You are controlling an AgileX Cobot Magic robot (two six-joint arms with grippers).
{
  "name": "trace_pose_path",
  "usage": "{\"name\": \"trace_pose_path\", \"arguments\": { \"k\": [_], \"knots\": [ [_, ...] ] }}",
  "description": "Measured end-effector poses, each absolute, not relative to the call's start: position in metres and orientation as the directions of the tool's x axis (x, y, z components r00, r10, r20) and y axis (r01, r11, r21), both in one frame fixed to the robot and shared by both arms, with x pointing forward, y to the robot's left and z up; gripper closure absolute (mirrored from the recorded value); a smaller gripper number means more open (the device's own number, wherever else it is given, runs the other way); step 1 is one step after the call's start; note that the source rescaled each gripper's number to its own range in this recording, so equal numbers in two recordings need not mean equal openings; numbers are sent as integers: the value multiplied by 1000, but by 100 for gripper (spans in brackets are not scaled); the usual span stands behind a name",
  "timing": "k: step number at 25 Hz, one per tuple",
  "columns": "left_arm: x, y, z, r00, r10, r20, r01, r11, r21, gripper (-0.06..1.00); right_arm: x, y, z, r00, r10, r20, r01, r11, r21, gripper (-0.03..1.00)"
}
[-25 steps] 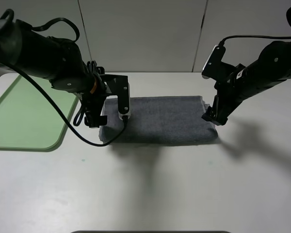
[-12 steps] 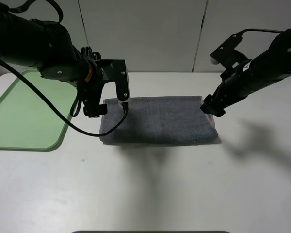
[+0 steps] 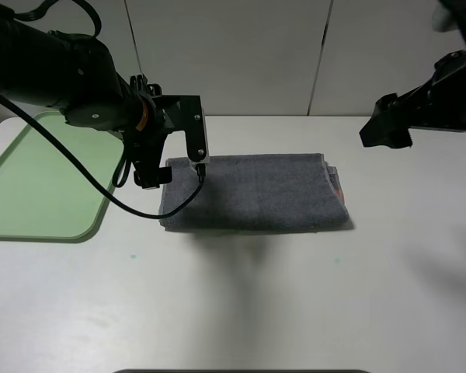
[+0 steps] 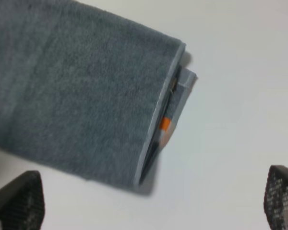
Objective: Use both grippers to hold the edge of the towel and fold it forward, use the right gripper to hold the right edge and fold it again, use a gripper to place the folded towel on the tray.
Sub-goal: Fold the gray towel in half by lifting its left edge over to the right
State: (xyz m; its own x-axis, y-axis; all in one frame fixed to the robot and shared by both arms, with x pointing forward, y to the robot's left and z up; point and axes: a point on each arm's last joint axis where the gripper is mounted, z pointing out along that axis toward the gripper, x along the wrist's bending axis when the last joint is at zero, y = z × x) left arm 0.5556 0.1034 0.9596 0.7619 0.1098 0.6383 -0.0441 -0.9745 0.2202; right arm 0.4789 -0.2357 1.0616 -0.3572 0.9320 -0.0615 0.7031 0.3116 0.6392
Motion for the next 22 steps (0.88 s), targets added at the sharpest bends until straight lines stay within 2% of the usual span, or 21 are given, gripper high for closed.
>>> {"name": "trace_pose_path", "arguments": {
  "k": [4,10,13,22],
  "knots": [
    [556,103,960,762,111,638,-44,-974,221,-6,453,-242,1085,-313,950,-24,702,248,668,-3],
    [556,103,960,761,111,639,-44,-974,222,-6,416,-250,1092,-280,960,21,787,218,578,-3],
    [555,104,963,757,114,644,-46,-973,227,-6,392,-256,1090,-281,959,22,787,217,577,-3],
    [554,104,974,741,125,660,-56,-968,246,-6,313,-276,1079,-240,968,68,673,116,730,-3]
  ]
}}
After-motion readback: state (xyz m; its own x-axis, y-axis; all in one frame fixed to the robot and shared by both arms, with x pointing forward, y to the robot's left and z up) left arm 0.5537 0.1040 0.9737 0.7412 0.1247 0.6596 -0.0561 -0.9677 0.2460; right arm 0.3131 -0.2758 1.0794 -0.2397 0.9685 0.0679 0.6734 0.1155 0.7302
